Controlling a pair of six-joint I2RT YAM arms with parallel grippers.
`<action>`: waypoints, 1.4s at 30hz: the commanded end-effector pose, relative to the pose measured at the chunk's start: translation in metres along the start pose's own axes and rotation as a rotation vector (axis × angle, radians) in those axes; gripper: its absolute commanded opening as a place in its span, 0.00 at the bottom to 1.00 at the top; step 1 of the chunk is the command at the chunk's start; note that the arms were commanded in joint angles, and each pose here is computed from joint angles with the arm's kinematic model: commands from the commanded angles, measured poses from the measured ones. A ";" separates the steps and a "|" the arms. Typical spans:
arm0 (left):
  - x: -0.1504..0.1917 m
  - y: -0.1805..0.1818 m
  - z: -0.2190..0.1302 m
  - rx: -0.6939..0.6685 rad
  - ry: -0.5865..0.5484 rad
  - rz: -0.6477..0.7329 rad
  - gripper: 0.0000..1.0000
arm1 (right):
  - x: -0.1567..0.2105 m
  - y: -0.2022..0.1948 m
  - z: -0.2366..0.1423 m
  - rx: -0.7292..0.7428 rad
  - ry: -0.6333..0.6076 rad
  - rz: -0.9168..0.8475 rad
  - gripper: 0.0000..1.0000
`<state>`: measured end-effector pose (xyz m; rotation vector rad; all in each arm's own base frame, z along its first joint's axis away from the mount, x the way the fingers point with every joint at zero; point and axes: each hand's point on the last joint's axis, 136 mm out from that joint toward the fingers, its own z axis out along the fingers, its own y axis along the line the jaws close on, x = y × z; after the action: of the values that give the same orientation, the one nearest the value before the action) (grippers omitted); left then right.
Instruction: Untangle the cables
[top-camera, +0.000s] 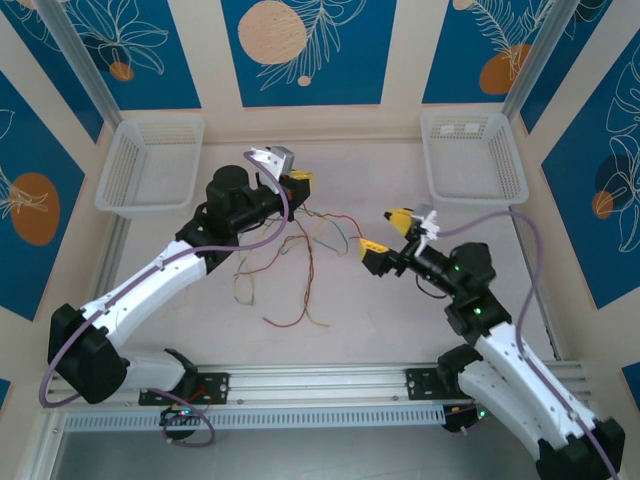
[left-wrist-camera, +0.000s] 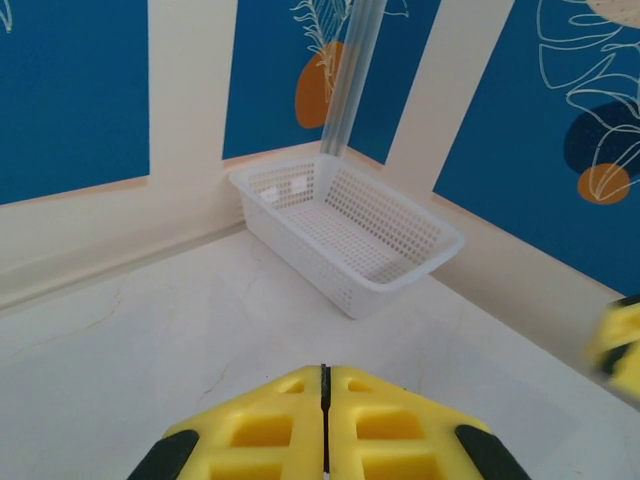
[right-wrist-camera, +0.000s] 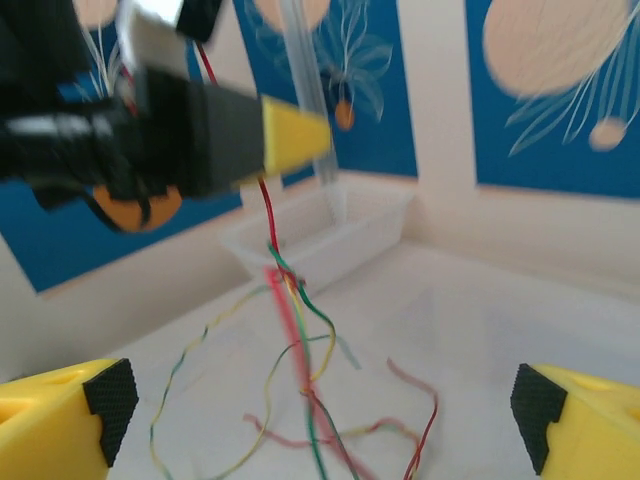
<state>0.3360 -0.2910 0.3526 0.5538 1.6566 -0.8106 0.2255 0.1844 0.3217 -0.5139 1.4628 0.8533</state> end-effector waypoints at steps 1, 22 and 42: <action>-0.009 0.015 -0.004 -0.086 -0.027 0.043 0.00 | -0.007 0.009 -0.013 0.019 0.043 -0.023 0.95; -0.007 0.011 0.001 -0.059 -0.016 0.018 0.00 | 0.056 0.029 0.076 -0.006 0.083 -0.355 0.78; -0.009 -0.010 0.003 0.043 -0.014 0.023 0.00 | 0.053 -0.019 0.077 0.046 0.142 -0.313 0.85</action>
<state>0.3412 -0.2953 0.3409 0.5730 1.6949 -0.7906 0.2814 0.2323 0.2550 -0.7387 1.5181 0.4930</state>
